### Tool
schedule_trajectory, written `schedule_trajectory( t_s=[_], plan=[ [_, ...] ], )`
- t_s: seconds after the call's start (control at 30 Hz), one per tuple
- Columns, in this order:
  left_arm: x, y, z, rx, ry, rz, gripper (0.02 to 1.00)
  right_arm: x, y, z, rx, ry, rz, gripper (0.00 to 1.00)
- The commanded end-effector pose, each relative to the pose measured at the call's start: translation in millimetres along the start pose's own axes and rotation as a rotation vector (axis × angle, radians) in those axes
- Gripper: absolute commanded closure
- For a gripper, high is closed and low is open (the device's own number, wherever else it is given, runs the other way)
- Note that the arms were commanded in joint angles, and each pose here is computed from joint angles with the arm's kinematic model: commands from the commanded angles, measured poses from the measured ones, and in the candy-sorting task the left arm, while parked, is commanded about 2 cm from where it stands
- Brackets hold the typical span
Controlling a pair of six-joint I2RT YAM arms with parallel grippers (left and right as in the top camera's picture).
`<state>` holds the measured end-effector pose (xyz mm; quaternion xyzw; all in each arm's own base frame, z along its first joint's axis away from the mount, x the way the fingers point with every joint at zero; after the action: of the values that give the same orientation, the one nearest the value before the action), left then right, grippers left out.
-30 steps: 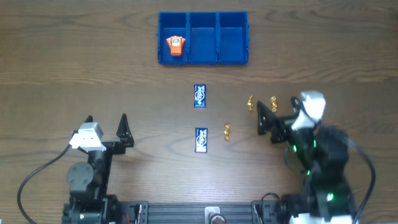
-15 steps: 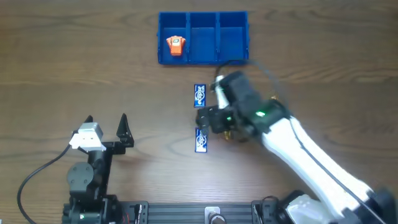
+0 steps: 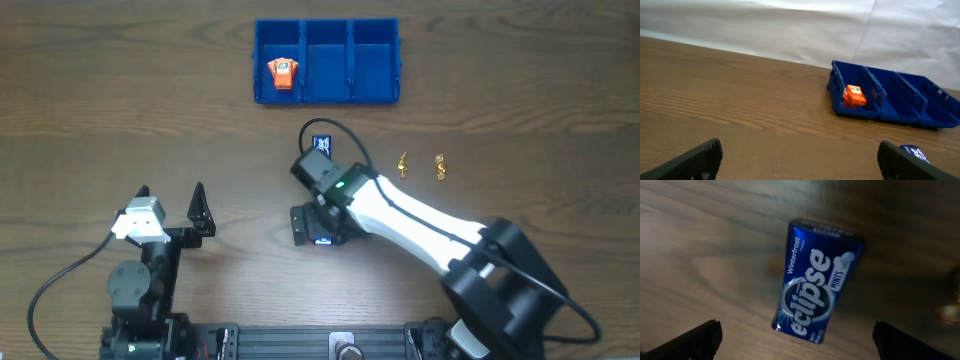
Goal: Sort Candies Into Trays
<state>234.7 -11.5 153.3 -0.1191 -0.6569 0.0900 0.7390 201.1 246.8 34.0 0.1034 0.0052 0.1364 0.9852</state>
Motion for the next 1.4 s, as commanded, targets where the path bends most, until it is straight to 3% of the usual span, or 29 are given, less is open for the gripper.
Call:
schedule_trajectory(
  t_s=[0.03,0.3,0.47,0.57,0.77,1.4],
  plan=[
    [-15,3,-1,0.000,0.050,-0.012,0.023,12,2,-10,-0.070,-0.021,-0.072,0.003],
    [-15,3,-1,0.000,0.050,-0.012,0.020,20,-6,-19,-0.158,-0.056,-0.154,0.003],
    [-15,3,-1,0.000,0.050,-0.012,0.020,22,-8,-21,-0.171,-0.065,-0.157,0.016],
    [-15,3,-1,0.000,0.050,-0.012,0.020,21,-9,-23,-0.178,-0.065,-0.155,0.069],
    [-15,3,-1,0.000,0.050,-0.012,0.020,21,-9,-23,-0.188,-0.071,-0.149,0.288],
    [-15,3,-1,0.000,0.050,-0.012,0.020,22,-3,-24,-0.182,-0.086,-0.149,0.638]
  ],
)
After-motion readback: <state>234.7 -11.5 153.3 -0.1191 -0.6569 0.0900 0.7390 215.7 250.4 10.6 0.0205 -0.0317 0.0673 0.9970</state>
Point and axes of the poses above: each gripper's point midway between its finger pads, its own z axis back along the fingers, its own y axis along the line the jaws close on, x = y × z, the point moved 1 cm from there along z, back along the fingers, and after that the axes turned 6 degrees about z, right-handed, at the moved point
